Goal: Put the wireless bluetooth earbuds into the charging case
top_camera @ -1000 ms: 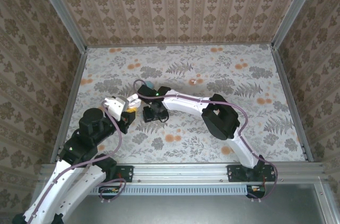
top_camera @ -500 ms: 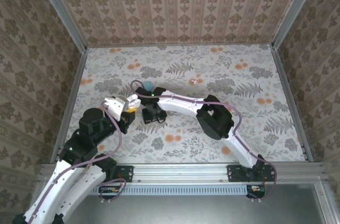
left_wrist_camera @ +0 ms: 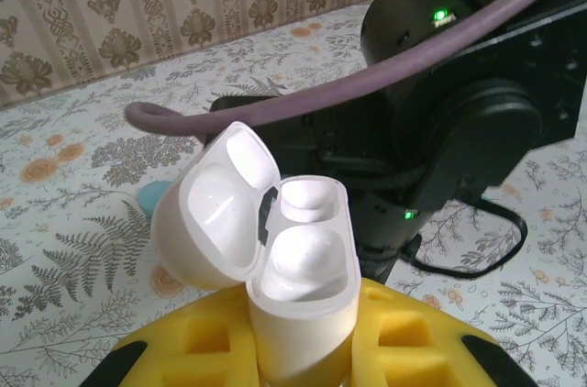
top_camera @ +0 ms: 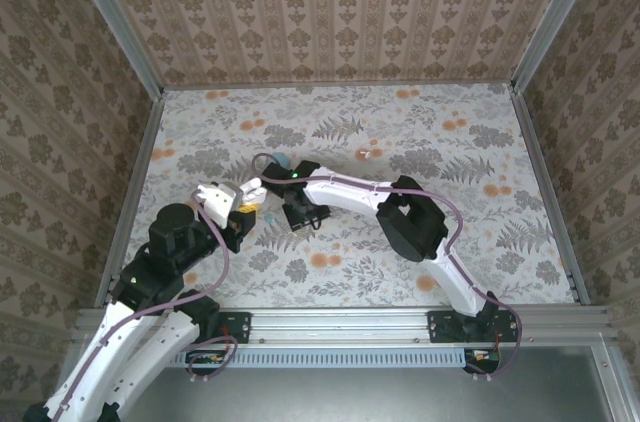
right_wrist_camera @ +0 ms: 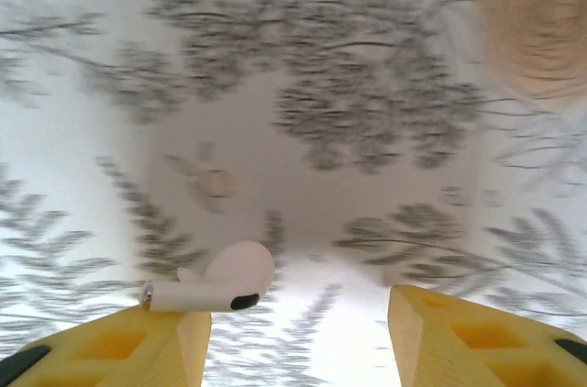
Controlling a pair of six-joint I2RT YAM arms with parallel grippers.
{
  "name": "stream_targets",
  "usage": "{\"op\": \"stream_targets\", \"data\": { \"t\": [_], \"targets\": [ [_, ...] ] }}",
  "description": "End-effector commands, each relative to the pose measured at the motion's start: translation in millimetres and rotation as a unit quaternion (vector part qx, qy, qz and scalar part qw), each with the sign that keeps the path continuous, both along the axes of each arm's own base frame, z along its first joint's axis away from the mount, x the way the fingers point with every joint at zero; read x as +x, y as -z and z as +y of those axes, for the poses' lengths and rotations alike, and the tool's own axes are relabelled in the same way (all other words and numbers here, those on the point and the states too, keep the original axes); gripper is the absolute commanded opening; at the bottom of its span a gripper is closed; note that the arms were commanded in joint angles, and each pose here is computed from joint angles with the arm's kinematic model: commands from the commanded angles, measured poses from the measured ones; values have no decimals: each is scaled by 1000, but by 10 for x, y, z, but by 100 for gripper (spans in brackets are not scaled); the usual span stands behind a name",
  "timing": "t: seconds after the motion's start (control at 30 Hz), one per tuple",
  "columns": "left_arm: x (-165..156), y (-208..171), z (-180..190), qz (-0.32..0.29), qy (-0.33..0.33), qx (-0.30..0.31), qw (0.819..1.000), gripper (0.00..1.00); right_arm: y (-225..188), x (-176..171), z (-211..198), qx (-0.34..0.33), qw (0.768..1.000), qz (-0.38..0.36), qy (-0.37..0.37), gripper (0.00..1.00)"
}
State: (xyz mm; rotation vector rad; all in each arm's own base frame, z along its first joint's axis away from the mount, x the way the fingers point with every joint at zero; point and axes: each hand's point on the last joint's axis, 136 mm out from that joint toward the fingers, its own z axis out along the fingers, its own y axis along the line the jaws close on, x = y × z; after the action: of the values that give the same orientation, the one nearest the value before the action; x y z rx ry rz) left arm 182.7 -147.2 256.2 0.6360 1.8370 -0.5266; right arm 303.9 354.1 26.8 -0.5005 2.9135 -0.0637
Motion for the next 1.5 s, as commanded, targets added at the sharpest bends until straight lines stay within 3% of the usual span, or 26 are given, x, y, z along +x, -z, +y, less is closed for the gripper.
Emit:
{"op": "stream_targets", "data": {
  "t": [0.0,0.23,0.47,0.67,1.0,1.47],
  "targets": [
    [-5,-43,-16,-6,2,-18,1000,0,-158,85,-433,-55,998,-10,-13,55],
    [4,-54,-33,-5,4,-23,1000,0,-422,204,-624,-35,999,-24,-13,56],
    [12,-52,-38,-4,3,-25,1000,0,-550,218,-602,43,999,-19,26,53],
    [28,-60,-72,0,7,-29,1000,0,-413,354,-358,61,998,-1,35,25],
    [5,-44,-75,9,9,-32,999,0,-170,645,-142,33,999,6,24,0],
    [-25,-106,-66,10,10,-39,999,0,116,338,79,30,997,29,-65,0]
  ]
}}
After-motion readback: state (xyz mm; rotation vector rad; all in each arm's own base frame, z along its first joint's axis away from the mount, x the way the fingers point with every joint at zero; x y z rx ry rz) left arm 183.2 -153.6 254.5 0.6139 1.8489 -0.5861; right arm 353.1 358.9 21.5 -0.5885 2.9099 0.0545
